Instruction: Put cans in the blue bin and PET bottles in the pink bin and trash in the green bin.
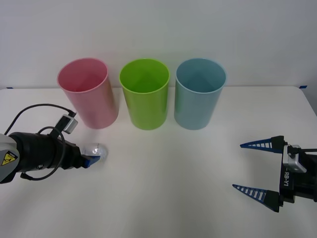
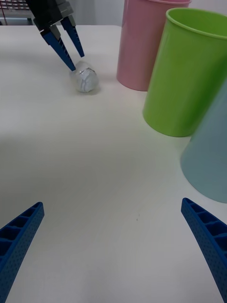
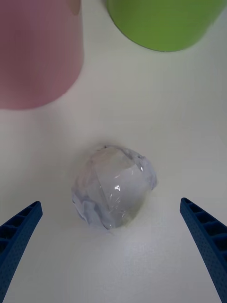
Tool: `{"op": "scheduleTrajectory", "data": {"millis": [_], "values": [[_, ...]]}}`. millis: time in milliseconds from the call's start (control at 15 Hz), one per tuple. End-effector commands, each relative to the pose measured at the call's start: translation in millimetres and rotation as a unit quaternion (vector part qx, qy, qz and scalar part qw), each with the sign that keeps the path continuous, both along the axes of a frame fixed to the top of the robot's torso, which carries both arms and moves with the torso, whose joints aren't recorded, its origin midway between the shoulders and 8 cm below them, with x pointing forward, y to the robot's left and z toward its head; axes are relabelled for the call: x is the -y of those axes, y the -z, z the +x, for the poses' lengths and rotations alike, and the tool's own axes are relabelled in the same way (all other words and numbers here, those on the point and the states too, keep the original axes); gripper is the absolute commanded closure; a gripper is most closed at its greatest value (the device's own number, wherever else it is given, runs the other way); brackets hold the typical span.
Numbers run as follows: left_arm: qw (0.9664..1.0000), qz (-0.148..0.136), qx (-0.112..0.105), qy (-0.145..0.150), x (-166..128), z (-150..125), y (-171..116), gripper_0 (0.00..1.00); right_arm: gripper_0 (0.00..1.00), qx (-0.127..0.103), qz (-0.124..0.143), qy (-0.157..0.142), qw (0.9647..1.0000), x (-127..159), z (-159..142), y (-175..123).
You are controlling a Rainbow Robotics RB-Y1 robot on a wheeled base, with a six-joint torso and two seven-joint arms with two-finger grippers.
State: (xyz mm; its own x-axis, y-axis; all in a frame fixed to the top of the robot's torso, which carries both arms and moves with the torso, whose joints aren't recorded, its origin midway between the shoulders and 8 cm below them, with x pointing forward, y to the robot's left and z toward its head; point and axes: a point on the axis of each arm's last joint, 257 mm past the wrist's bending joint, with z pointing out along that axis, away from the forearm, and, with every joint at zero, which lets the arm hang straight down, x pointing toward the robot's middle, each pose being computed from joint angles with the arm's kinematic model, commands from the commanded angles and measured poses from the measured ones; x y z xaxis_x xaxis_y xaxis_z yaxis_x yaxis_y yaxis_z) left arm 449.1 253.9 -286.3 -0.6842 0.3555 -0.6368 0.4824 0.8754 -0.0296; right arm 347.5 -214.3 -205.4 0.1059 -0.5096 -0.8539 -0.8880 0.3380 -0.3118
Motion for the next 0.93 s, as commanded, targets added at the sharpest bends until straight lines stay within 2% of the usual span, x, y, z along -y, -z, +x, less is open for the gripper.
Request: {"op": "scheduleTrajectory", "data": {"millis": [67,667,933], "values": [[0.9999,0.01,-0.004,-0.002,-4.6,3.2,6.1,0.0,0.0,0.0,0.0,0.0,1.0,0.0,0.0,0.0],[0.9995,0.018,-0.024,0.005,13.1,24.3,26.6,0.0,0.0,0.0,0.0,0.0,1.0,0.0,0.0,0.0],[0.9994,0.02,-0.026,0.005,18.1,31.8,30.3,0.0,0.0,0.0,0.0,0.0,1.0,0.0,0.0,0.0]]}}
